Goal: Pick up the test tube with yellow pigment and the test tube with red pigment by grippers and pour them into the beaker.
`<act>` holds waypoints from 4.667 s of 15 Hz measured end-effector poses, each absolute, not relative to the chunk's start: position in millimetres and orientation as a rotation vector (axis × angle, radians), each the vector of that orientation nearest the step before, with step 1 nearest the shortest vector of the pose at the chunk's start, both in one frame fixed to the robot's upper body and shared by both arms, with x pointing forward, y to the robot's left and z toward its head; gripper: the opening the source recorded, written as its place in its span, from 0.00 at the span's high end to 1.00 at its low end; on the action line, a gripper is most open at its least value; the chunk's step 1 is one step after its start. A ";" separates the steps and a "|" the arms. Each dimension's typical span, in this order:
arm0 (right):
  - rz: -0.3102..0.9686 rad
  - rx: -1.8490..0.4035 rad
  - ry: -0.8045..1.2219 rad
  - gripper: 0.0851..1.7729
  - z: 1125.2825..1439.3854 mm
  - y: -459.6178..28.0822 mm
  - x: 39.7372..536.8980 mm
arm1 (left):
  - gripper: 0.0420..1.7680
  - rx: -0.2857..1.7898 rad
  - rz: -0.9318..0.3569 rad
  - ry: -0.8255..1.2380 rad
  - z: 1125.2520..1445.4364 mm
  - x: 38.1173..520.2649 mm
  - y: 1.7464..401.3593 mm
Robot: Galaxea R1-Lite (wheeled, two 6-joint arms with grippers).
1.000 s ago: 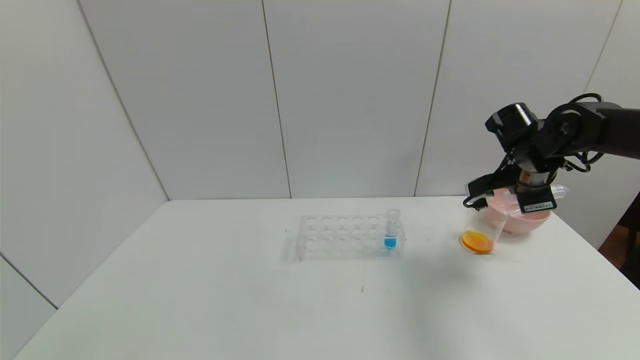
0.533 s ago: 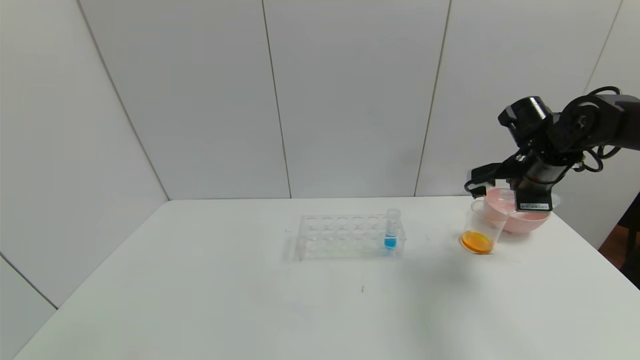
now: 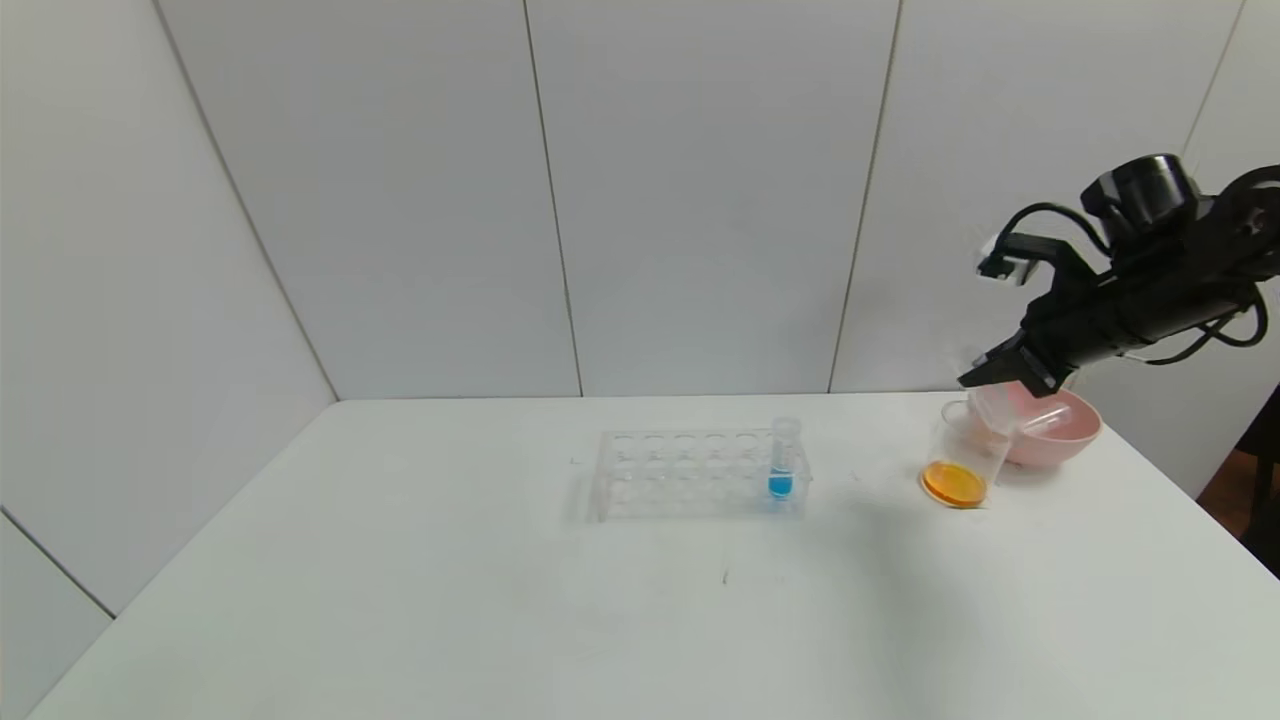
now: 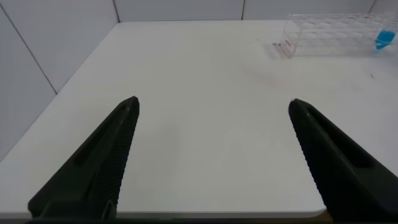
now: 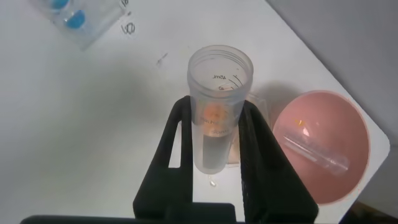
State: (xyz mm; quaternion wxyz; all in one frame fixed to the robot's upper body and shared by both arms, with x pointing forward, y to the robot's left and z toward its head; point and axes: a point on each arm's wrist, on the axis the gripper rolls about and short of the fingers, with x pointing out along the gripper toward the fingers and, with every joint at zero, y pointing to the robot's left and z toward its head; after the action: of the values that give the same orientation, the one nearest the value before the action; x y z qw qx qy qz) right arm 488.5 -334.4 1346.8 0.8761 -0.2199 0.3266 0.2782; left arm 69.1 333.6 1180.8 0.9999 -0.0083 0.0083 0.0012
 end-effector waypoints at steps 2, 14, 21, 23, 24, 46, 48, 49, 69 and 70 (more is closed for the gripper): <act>0.593 -0.369 0.589 0.76 1355.6 -358.0 481.7 | 0.03 -0.017 0.003 0.017 1180.8 69.1 333.6; 0.280 0.030 0.073 0.76 1385.5 -453.0 453.6 | 0.03 -0.017 0.003 0.017 1180.8 69.1 333.6; 0.103 0.035 0.009 0.76 1324.3 -459.9 478.6 | 0.03 -0.017 0.003 0.017 1180.8 69.1 333.6; 0.034 0.043 0.025 0.76 1300.1 -457.3 490.2 | 0.03 -0.016 0.003 0.017 1180.8 69.1 333.6; -0.003 0.048 0.038 0.76 1288.9 -455.2 496.1 | 0.03 -0.016 0.003 0.017 1180.8 69.1 333.6; -0.032 0.109 0.133 0.33 1212.6 -446.3 522.1 | 0.03 -0.016 0.002 0.017 1180.8 69.1 333.6; -0.032 0.109 0.132 0.26 1213.3 -446.2 521.9 | 0.03 -0.017 0.003 0.017 1180.8 69.1 333.6; -0.030 0.108 0.131 0.24 1214.8 -445.3 521.6 | 0.03 -0.016 0.003 0.017 1180.8 69.1 333.6; 0.246 0.101 0.019 0.05 1320.0 -333.9 324.6 | 0.03 -0.017 0.003 0.017 1180.8 69.1 333.6; 0.261 0.098 0.001 0.05 1323.8 -331.8 307.2 | 0.03 -0.017 0.003 0.017 1180.8 69.1 333.6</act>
State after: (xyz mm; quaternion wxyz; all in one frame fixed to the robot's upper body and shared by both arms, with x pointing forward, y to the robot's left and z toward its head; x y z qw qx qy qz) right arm 307.2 -331.8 1323.8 0.9903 0.0486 0.0004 0.1302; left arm 69.1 333.6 1180.8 0.9999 -0.0083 0.0085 0.0015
